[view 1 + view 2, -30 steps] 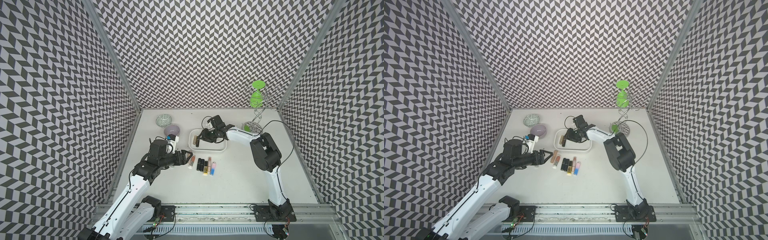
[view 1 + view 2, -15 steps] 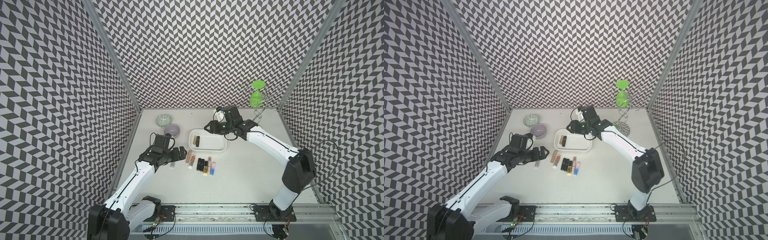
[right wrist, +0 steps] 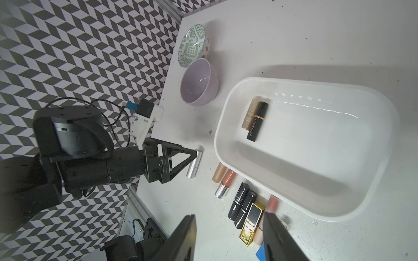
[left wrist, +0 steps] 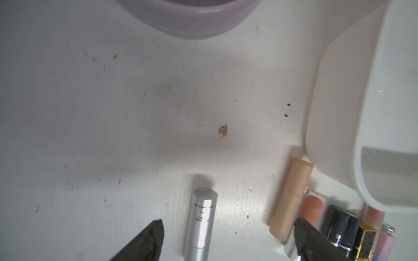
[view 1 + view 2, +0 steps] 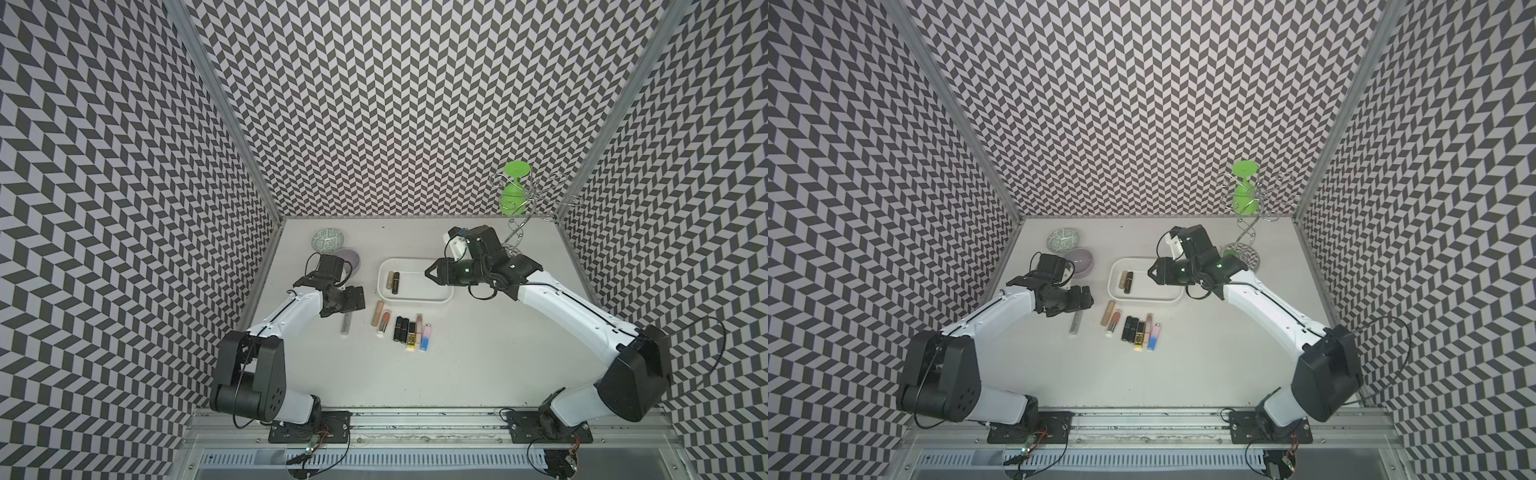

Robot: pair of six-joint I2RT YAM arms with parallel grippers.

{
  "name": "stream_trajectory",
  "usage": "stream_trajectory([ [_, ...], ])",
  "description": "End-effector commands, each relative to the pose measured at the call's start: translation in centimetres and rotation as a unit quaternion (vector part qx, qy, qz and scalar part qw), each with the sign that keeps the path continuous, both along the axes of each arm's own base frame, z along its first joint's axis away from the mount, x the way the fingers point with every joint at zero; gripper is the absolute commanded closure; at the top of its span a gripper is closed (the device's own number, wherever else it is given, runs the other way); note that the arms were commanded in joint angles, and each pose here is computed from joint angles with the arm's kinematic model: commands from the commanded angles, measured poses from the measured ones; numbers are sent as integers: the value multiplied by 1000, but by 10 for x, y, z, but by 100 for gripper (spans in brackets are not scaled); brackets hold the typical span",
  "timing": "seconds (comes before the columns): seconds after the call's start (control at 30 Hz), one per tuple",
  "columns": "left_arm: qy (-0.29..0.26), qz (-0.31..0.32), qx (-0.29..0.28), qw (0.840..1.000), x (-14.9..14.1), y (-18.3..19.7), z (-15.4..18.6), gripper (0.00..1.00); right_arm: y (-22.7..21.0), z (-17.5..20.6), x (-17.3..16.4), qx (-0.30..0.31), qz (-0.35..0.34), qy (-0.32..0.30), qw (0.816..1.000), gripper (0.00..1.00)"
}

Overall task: Put the lipstick into the storage box
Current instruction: Pick up the lipstick at the center of the board.

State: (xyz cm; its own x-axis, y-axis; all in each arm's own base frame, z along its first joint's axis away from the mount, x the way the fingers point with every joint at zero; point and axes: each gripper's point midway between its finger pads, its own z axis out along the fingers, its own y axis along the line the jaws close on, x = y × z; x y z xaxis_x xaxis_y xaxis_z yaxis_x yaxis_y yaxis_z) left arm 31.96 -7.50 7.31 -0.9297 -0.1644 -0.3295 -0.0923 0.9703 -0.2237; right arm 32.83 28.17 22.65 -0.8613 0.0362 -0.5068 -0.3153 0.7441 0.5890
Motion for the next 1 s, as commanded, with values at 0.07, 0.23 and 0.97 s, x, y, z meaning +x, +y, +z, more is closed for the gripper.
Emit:
stream_trajectory([
  [0.07,6,3,34,999,3,16,-12,15,-5,11,6,8,-3,-24,1000,48],
  [0.23,28,-5,44,999,0,19,-32,24,-4,8,9,13,-3,-21,1000,48],
  [0.97,55,-27,49,997,-5,15,-57,67,-8,12,8,28,-14,-22,999,48],
])
